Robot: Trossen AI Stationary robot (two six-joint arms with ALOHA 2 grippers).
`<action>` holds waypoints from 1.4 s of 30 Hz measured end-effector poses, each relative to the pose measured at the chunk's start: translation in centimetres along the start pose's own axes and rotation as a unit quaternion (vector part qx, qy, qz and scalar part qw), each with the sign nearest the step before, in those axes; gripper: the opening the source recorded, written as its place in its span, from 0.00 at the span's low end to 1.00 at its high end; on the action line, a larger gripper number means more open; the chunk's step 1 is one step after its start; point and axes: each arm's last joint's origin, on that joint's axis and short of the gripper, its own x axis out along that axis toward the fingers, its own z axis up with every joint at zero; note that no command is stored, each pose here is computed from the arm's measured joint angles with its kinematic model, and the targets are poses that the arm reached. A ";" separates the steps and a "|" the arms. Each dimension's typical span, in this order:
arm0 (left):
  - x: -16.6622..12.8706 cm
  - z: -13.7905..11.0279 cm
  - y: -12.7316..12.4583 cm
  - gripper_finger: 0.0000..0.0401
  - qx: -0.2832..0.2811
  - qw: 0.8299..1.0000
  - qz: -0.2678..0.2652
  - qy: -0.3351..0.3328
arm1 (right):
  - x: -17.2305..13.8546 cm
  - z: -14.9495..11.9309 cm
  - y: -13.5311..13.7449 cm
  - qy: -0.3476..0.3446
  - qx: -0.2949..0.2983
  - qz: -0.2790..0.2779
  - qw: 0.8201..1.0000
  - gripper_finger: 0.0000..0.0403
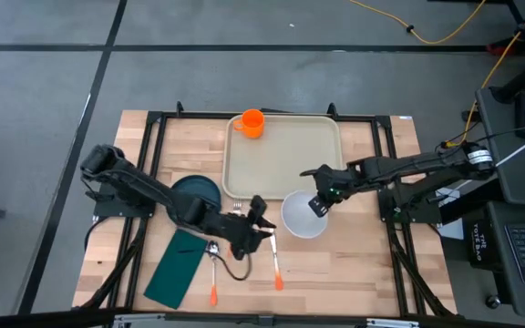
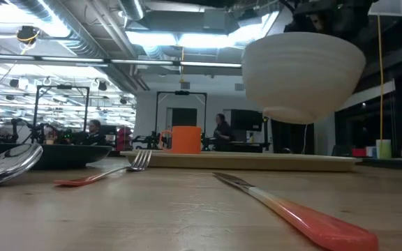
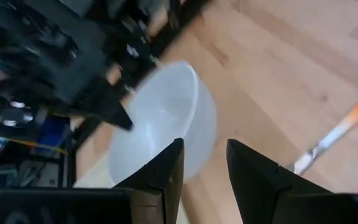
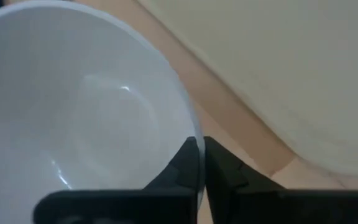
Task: Set up tray
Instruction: Move the white bowl near the gray serving tray
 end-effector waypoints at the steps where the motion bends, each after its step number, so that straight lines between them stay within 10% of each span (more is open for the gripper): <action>1: 0.5 0.1 0.0 0.29 0.008 1.000 -0.009 0.020 | 0.0 0.1 -0.1 0.002 -0.002 -0.002 1.000 0.03; 14: 4.0 3.6 0.9 0.29 0.075 0.996 -0.029 0.028 | 0.1 0.0 -0.3 0.002 -0.014 -0.017 1.000 0.03; 42: 5.3 0.4 3.3 0.27 0.024 0.994 -0.072 0.083 | 0.1 0.3 0.0 -0.017 -0.036 -0.006 0.999 0.03</action>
